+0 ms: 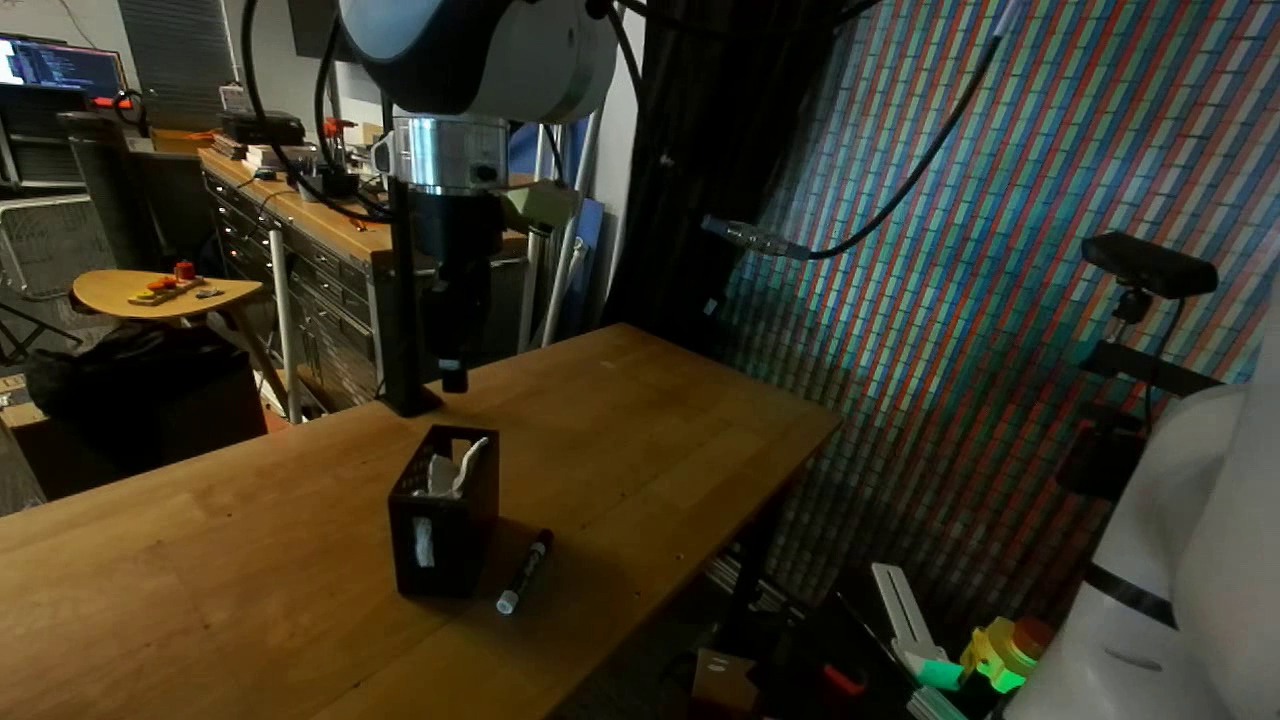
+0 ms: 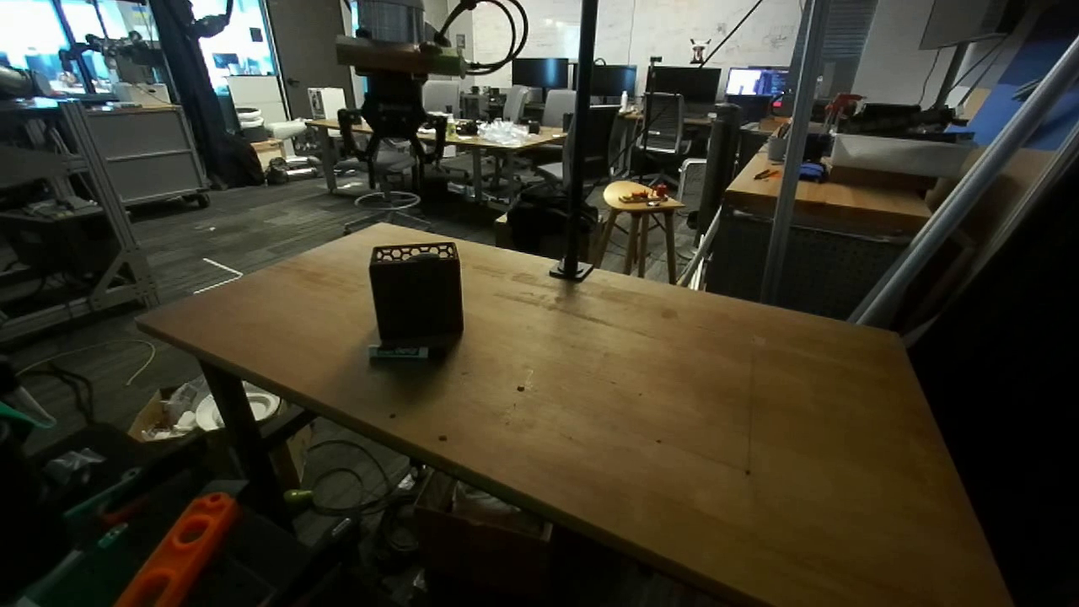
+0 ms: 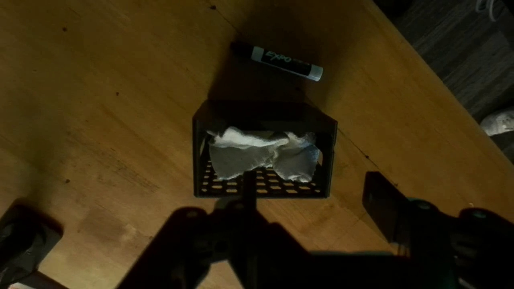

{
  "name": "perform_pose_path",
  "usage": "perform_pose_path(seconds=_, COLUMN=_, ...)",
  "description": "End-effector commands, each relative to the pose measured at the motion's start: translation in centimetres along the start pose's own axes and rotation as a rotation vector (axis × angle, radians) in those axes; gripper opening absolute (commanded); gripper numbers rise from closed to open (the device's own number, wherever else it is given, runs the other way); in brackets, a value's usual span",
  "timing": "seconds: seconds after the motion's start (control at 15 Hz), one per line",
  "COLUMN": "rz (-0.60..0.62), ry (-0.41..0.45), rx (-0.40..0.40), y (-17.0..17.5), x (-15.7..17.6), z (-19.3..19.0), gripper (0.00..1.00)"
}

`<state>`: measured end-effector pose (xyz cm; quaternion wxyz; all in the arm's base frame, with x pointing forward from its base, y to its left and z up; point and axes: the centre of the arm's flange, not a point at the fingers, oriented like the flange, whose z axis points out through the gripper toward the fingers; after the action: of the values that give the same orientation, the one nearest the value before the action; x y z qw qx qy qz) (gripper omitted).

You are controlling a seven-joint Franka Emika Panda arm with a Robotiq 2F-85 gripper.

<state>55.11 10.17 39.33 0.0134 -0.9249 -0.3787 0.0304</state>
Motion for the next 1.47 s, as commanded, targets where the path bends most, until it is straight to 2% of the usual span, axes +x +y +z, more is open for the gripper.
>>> perform_pose_path(seconds=0.0, rz=0.019, ry=0.013, rx=0.009, y=0.7, x=2.1, z=0.4, gripper=0.37)
perform_pose_path(seconds=0.13, rz=0.026, ry=0.016, rx=0.014, y=1.4, x=2.2, z=1.1, gripper=0.21)
perform_pose_path(seconds=0.2, rz=0.028, ry=0.017, rx=0.016, y=1.7, x=2.2, z=1.4, gripper=0.16)
perform_pose_path(seconds=0.27, rz=0.027, ry=0.016, rx=0.021, y=2.2, x=2.1, z=2.1, gripper=0.19)
perform_pose_path(seconds=0.33, rz=0.029, ry=0.015, rx=0.024, y=2.6, x=2.1, z=2.6, gripper=0.17)
perform_pose_path(seconds=0.6, rz=0.035, ry=0.018, rx=0.048, y=4.1, x=2.0, z=5.3, gripper=0.22)
perform_pose_path(seconds=1.13, rz=0.014, ry=0.029, rx=0.089, y=6.0, x=1.5, z=9.5, gripper=0.15)
perform_pose_path(seconds=1.4, rz=-0.009, ry=0.031, rx=0.098, y=6.5, x=1.0, z=10.5, gripper=0.15)
